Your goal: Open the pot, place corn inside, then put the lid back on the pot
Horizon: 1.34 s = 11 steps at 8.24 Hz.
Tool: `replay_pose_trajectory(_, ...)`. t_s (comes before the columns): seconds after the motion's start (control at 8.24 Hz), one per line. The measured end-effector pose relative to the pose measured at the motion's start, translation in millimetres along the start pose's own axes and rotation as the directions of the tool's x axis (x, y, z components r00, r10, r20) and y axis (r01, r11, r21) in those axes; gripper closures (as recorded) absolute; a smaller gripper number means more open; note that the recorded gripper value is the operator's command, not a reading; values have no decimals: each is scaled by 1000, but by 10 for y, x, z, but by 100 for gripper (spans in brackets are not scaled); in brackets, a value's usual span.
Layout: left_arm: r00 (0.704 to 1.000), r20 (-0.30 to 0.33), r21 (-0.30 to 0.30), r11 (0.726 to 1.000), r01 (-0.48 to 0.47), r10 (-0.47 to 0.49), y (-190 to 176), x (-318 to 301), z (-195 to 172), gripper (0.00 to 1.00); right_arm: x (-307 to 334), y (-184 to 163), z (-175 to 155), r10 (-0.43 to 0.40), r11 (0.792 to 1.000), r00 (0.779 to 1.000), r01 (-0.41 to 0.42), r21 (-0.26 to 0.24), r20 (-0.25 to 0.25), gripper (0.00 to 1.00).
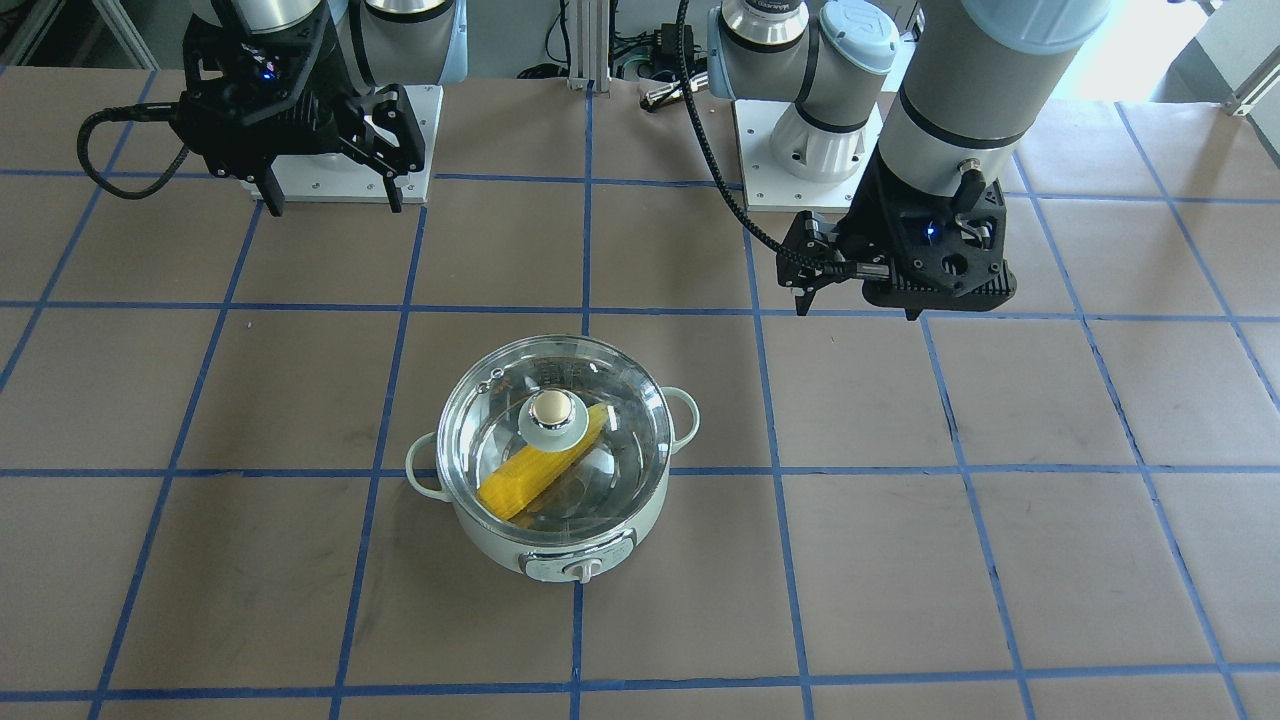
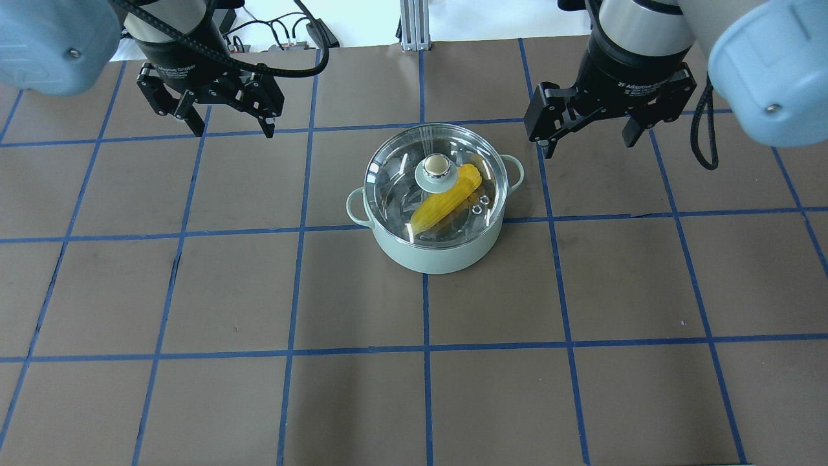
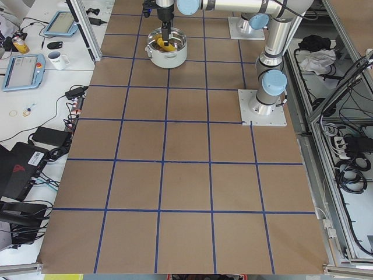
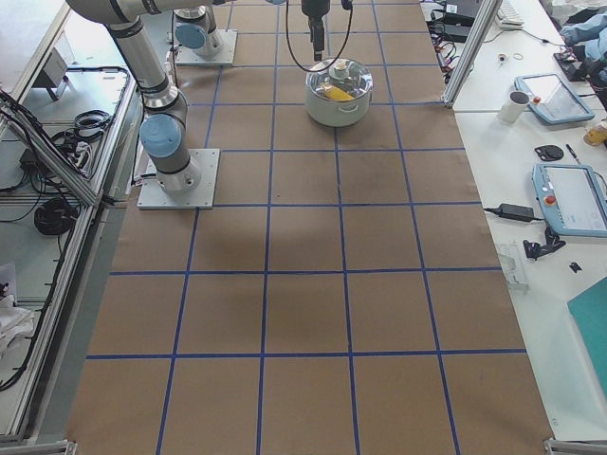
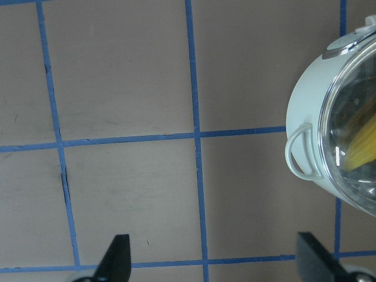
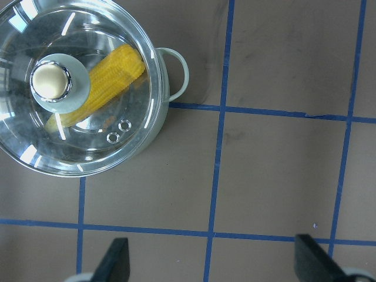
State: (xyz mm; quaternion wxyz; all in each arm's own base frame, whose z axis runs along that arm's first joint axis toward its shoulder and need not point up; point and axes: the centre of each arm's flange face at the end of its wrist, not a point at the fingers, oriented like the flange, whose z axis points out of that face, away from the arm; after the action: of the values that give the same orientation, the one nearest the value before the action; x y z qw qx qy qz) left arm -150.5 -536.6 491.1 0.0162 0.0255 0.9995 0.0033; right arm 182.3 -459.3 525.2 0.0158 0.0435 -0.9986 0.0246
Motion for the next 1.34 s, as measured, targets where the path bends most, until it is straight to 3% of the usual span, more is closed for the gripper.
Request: replay_pose_trajectory(1.34,1000,4,14,1000,-7,7,14,-15,-1,0,-13,0,11,-2,1000,1000,2,-1,3,0)
